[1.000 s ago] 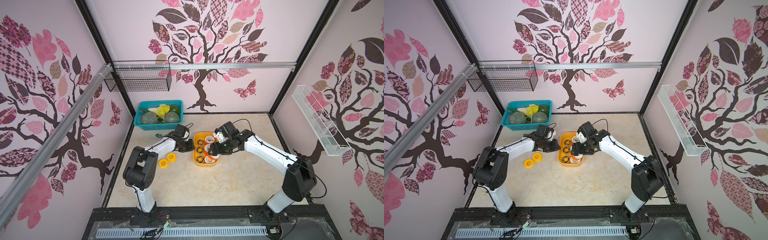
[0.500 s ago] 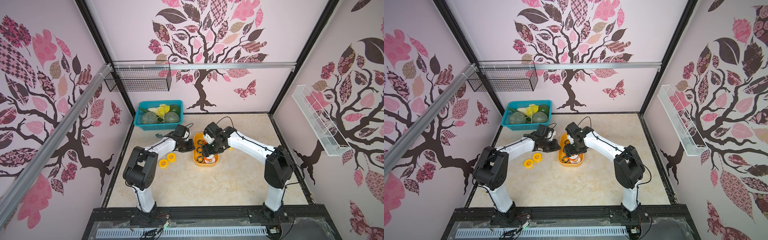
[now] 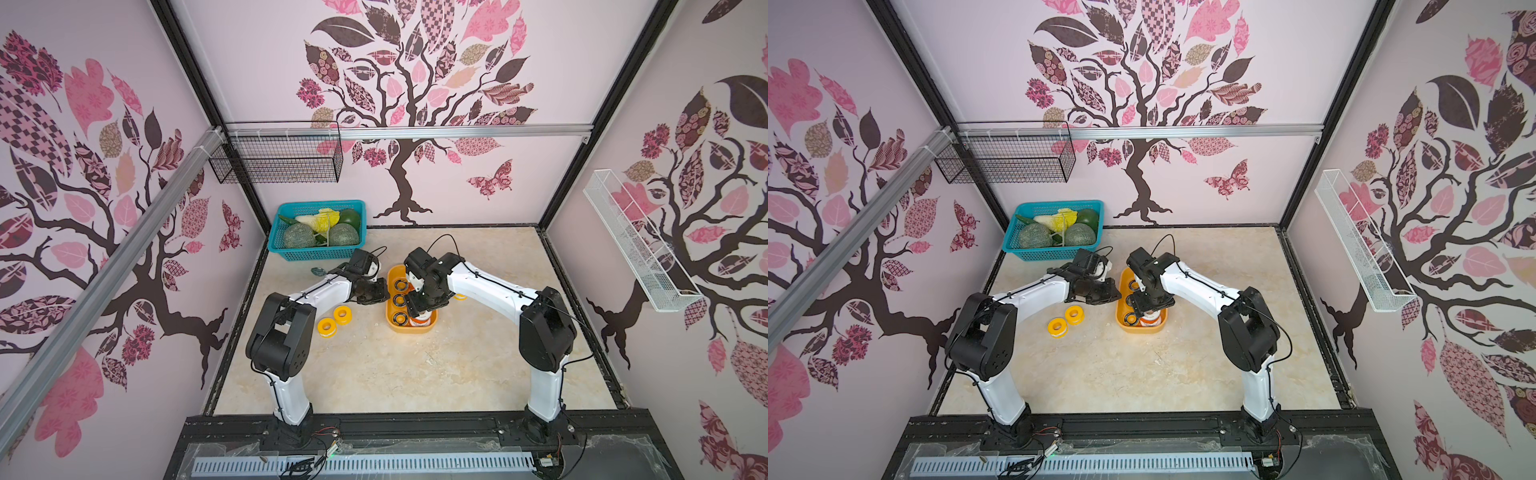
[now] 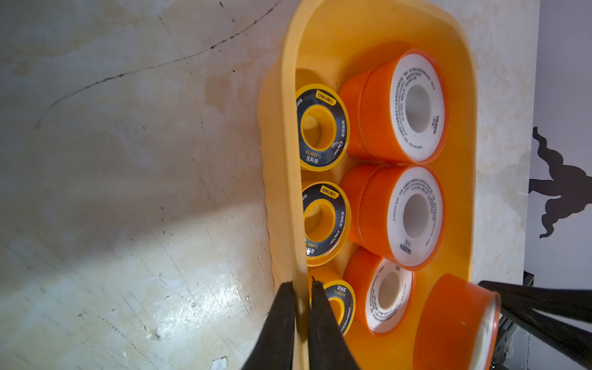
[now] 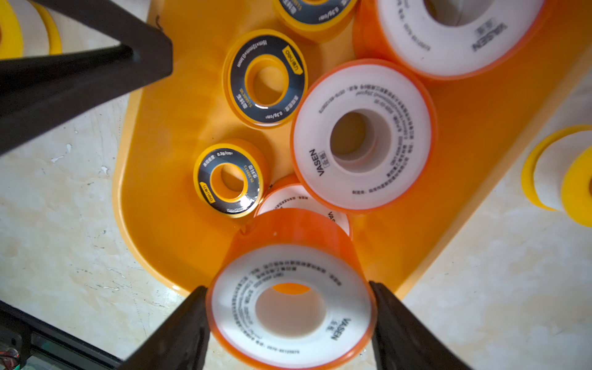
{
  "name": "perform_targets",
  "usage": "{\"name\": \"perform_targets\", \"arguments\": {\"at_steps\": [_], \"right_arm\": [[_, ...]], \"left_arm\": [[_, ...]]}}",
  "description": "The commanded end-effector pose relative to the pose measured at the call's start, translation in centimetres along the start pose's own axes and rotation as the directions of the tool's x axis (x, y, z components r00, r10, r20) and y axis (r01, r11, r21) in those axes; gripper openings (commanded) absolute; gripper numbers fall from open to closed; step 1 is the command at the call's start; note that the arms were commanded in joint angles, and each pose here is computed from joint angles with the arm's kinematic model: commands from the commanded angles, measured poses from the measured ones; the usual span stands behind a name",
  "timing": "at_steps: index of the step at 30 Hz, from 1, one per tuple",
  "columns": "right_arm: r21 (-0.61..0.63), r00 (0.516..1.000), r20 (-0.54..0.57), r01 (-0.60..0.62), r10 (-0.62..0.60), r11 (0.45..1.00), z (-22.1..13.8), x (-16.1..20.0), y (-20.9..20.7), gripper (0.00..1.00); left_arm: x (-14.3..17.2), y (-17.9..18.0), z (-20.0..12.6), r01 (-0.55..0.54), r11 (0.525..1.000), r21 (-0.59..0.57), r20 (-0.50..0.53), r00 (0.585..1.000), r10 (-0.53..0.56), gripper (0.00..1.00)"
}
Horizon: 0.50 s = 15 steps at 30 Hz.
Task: Put the sealing tape into the storage box
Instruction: Place the sealing tape in the storage box.
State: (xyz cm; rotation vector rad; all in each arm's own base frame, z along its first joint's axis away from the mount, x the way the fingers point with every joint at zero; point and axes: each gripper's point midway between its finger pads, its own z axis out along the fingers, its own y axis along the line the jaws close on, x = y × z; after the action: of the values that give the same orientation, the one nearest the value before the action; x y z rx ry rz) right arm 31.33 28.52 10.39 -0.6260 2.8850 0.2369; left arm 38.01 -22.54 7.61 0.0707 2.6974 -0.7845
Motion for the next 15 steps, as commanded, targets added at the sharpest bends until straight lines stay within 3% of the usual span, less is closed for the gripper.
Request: {"name": "perform_targets", "arguments": {"at_steps": [1, 15], "right_arm": [[0.019, 1.0, -0.004, 0.018, -0.018, 1.0, 0.01, -0.28, 0.15, 0.77], [0.045, 0.999, -0.033, 0.034, -0.033, 0.998, 0.79, 0.06, 0.09, 0.78]], "left_arm": [[0.03, -0.13, 0.07, -0.017, 1.0, -0.006, -0.011, 1.0, 0.017, 0.13], [0.02, -0.07, 0.02, -0.018, 1.0, -0.011, -0.011, 1.0, 0.018, 0.13]]}}
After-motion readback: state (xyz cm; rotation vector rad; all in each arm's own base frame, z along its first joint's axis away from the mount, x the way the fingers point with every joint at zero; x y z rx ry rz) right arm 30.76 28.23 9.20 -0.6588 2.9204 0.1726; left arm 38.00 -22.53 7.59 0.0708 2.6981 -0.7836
